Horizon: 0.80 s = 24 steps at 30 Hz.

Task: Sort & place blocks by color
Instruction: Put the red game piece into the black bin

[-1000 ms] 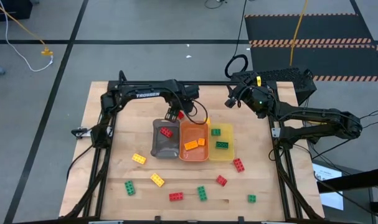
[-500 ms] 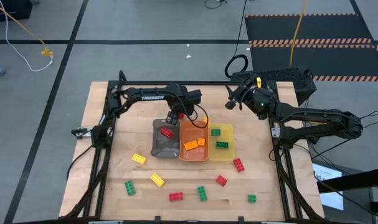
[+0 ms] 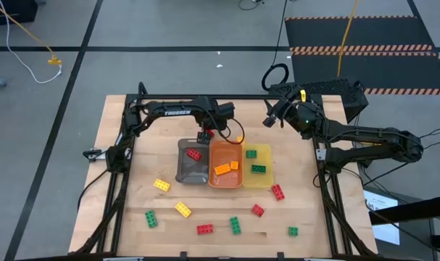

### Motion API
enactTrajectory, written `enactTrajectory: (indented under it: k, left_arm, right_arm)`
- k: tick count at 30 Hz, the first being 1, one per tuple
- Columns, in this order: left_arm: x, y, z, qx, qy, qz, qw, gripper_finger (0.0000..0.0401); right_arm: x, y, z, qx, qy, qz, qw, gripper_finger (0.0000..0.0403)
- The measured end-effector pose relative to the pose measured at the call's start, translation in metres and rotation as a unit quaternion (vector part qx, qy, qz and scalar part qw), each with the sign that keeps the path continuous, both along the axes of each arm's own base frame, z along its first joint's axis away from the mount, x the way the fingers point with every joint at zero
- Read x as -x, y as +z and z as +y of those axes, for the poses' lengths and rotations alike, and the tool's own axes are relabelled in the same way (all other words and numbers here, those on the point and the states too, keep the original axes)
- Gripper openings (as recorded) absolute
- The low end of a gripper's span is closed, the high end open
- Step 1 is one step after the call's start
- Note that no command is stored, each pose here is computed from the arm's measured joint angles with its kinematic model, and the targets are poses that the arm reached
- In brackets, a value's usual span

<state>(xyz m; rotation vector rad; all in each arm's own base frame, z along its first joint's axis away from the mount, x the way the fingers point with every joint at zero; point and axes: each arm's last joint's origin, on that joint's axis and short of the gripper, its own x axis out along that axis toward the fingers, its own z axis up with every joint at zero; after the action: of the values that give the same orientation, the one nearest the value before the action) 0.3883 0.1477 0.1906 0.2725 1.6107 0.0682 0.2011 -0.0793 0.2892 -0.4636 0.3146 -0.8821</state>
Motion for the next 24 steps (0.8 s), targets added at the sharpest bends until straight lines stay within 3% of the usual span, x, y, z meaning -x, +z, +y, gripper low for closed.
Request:
enactTrajectory:
  k: [3,9,14,19,24]
  left_arm:
    - [0.002,0.000,0.005,0.004,0.048,-0.010,0.999,0.0315]
    - [0.006,0.000,0.009,0.029,0.057,-0.006,0.998,0.0289]
    - [0.008,0.000,0.014,0.028,0.105,-0.018,0.994,0.0272]
    - [0.012,0.000,0.023,0.034,0.214,-0.035,0.976,0.0259]
    - [0.015,-0.001,0.028,0.099,0.290,-0.056,0.950,0.0250]
  right_arm:
    - [0.000,0.000,0.000,0.000,0.000,0.000,1.000,0.0226]
    - [0.000,0.000,0.000,0.000,0.000,0.000,1.000,0.0226]
    - [0.000,0.000,0.000,0.000,0.000,0.000,1.000,0.0226]
    - [0.000,0.000,0.000,0.000,0.000,0.000,1.000,0.0226]
    - [0.000,0.000,0.000,-0.003,0.000,-0.004,1.000,0.0226]
